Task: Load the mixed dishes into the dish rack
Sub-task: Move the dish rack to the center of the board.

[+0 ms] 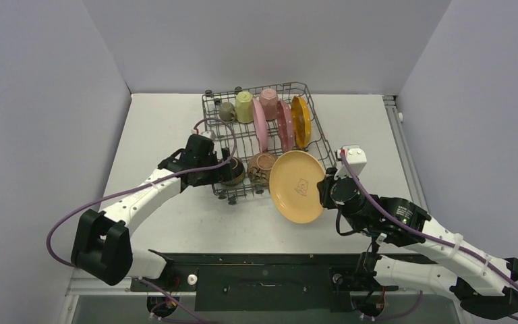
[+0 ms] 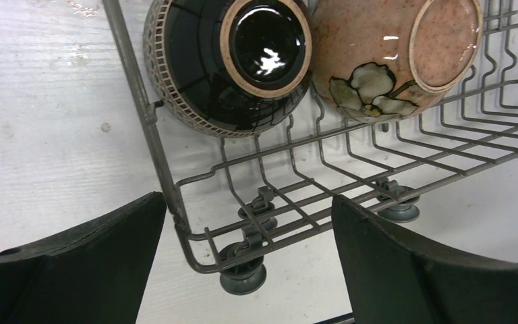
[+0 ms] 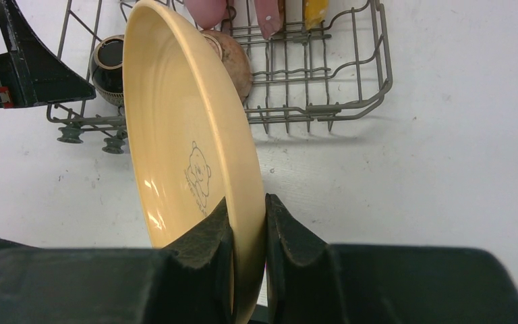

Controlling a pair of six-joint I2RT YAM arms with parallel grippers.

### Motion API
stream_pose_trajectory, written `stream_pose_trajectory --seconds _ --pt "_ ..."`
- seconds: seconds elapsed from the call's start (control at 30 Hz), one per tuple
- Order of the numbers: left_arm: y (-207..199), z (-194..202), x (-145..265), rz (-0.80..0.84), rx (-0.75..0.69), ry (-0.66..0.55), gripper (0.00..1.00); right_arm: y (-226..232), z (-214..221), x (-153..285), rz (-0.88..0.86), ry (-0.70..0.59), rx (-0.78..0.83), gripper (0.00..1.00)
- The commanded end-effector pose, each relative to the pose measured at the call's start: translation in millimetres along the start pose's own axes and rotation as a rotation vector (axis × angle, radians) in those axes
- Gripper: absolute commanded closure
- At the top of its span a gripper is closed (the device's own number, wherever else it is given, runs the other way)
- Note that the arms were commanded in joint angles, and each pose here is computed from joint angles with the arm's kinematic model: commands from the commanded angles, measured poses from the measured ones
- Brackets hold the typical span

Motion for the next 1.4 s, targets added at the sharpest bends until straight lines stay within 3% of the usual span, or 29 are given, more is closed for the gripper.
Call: stream_pose_trajectory --seconds 0.0,0.77,1.0,1.3,1.37 --pt "-20.7 -8.8 -4.3 0.122 0.029 -0.017 0.11 -6.7 -10.4 2.7 0.023 -0.056 -0.041 1.0" --pt "-97.8 50.9 -21.0 0.262 -0.08 0.088 0.15 -38.8 -23.5 1.8 0.165 -0.053 0.0 1.0" --pt "-93.4 54.6 -11.6 0.255 -0.099 0.098 0.12 -27.0 -52.2 -7.3 0.132 -0.075 0.078 1.0" --pt "-67.6 56.2 19.5 0.208 -0.188 0.119 0.0 13.6 -98.2 -39.9 0.005 -0.108 0.223 1.0" --pt "-63.3 52.4 31.2 0.207 -0.201 0.108 0.03 23.3 -108.1 -51.3 -0.007 -0.113 0.268 1.0"
Point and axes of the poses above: each gripper's point midway between its finger pads, its own x axis back along the fingers, its own y axis along the line the jaws close on, z = x × y, the point moved 6 cm from there along x, back along the fingers, and after that the axes turned 13 degrees about x, right-handed, at the moved point
